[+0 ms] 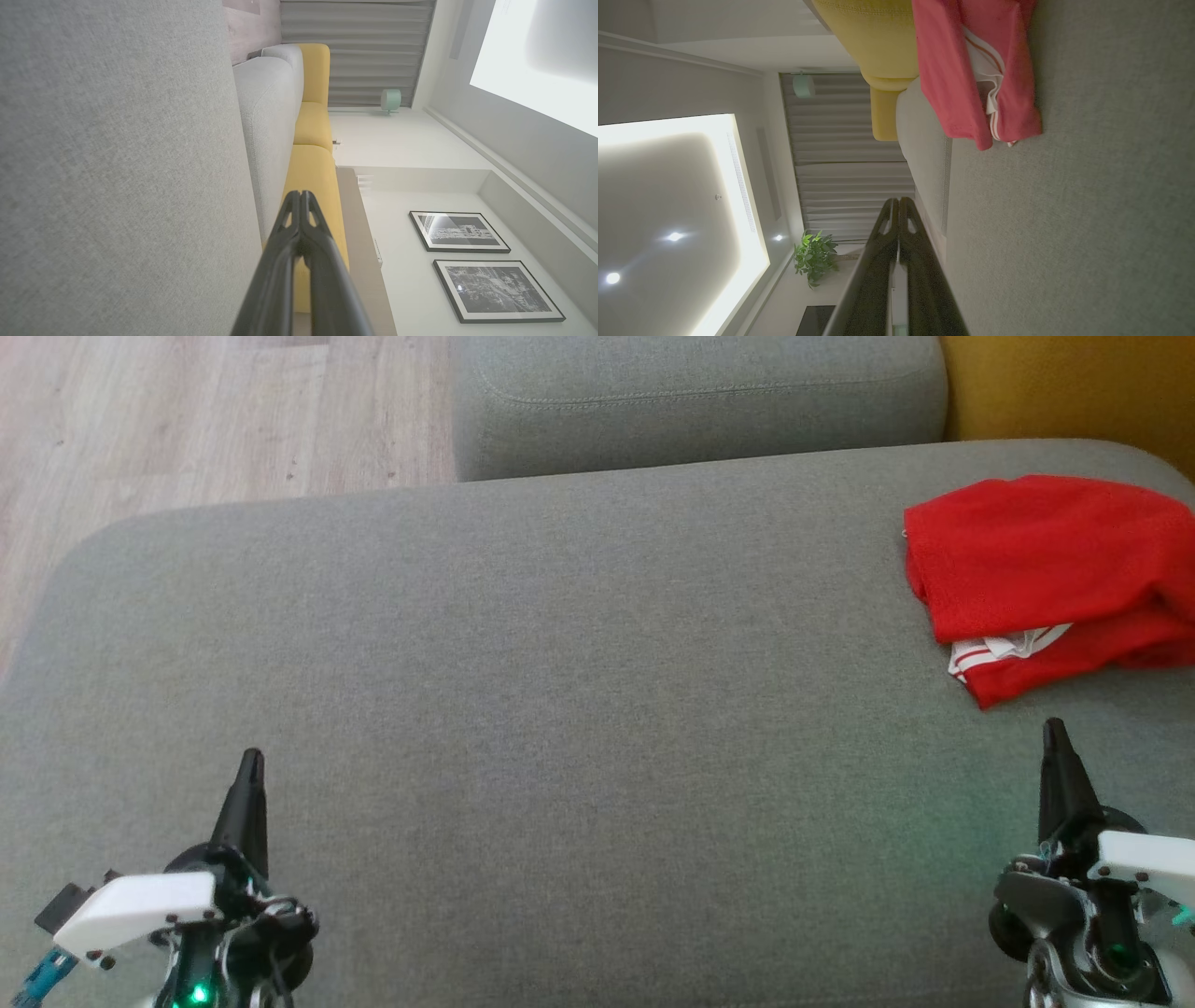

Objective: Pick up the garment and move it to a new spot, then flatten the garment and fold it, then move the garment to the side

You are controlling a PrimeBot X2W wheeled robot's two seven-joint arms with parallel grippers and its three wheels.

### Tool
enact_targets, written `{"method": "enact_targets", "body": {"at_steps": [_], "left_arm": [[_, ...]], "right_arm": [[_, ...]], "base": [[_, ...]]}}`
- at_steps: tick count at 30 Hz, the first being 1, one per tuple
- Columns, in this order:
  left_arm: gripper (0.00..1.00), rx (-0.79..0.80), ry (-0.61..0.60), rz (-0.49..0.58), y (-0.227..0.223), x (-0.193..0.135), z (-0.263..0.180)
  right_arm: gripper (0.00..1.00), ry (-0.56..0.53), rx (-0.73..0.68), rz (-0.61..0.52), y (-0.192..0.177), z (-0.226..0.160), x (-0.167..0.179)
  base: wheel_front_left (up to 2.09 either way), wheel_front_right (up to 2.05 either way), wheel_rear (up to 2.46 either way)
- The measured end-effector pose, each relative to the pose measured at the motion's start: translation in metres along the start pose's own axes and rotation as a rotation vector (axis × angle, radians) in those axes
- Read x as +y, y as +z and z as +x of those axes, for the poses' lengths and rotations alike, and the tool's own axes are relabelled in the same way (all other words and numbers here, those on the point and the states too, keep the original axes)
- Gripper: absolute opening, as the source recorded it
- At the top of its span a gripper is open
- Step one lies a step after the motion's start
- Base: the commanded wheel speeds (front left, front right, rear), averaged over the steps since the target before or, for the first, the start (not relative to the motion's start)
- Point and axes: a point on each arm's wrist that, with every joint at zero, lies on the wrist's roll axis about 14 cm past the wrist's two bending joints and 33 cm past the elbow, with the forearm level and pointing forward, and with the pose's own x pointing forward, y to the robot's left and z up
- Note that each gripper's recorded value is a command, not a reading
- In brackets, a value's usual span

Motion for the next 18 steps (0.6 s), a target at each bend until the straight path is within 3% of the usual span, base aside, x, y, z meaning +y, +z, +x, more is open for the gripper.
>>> {"method": "enact_targets", "body": {"at_steps": [18], "left_arm": [[0.00,0.000,0.000,0.000,0.0000,-0.0001,0.0000]], "right_arm": [[0.00,0.000,0.000,0.000,0.0000,0.0000,0.0000]], "base": [[0.00,0.00,0.00]]}}
